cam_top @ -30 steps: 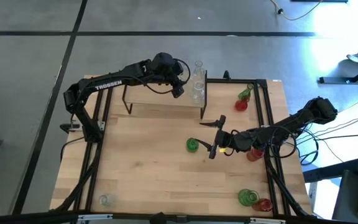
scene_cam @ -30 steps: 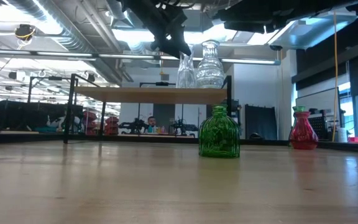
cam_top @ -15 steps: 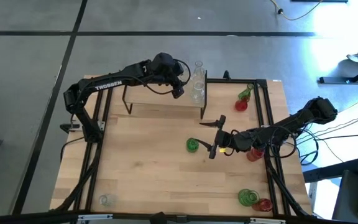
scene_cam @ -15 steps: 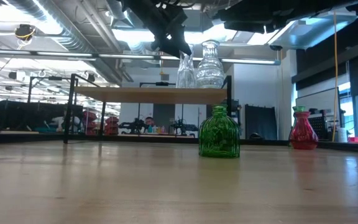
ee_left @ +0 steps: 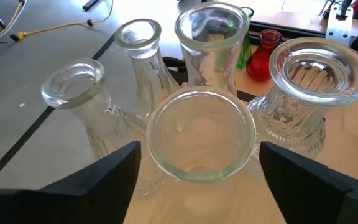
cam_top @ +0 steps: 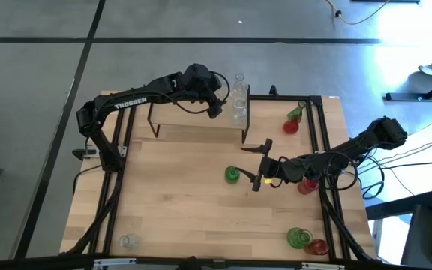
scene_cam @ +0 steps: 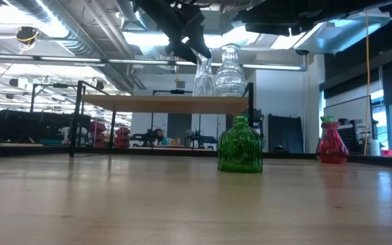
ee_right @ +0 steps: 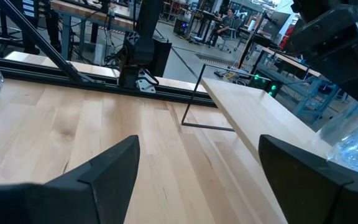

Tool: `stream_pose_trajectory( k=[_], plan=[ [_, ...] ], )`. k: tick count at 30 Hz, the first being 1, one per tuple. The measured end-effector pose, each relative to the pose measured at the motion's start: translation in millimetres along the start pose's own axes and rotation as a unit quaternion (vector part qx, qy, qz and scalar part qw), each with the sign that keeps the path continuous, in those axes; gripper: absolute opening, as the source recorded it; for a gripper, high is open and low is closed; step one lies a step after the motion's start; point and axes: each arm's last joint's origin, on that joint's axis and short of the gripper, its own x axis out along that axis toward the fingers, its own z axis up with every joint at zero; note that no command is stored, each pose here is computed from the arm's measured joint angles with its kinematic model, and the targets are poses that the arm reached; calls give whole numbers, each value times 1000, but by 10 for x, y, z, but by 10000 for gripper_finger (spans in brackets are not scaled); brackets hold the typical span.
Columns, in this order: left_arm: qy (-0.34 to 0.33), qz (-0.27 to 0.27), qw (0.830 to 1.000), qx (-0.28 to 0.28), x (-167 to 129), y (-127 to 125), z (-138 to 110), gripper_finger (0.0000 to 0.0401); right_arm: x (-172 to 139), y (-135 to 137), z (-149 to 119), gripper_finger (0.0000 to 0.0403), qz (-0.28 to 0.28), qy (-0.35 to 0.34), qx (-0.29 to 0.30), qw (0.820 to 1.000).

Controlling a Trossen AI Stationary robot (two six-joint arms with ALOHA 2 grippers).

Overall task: Sort vases onto shelf
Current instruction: Put the transparent vase aligned with the other transparent vases on the shelf

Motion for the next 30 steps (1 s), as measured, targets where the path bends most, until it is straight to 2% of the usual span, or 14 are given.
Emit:
stream_pose_trajectory(
  k=[13, 18, 23, 27, 30],
  plan=[
    [-4, -6, 1000, 1, -190, -30, 183, 331, -1, 1, 0, 316, 0, 0, -1, 1000],
    [27, -11, 1000, 7, -343, -50, 243, 330, -1, 1, 0, 316, 0, 0, -1, 1000],
    [36, -26, 999, 19, -648, -188, 249, 330, -1, 1, 0, 316, 0, 0, -1, 1000],
    [37, -14, 999, 19, -1038, -364, 225, 330, -1, 1, -1, 316, 0, 0, -1, 1000],
    [30, -30, 999, 12, -1354, -524, 169, 330, -1, 1, -2, 316, 0, 1, -1, 1000]
  ],
)
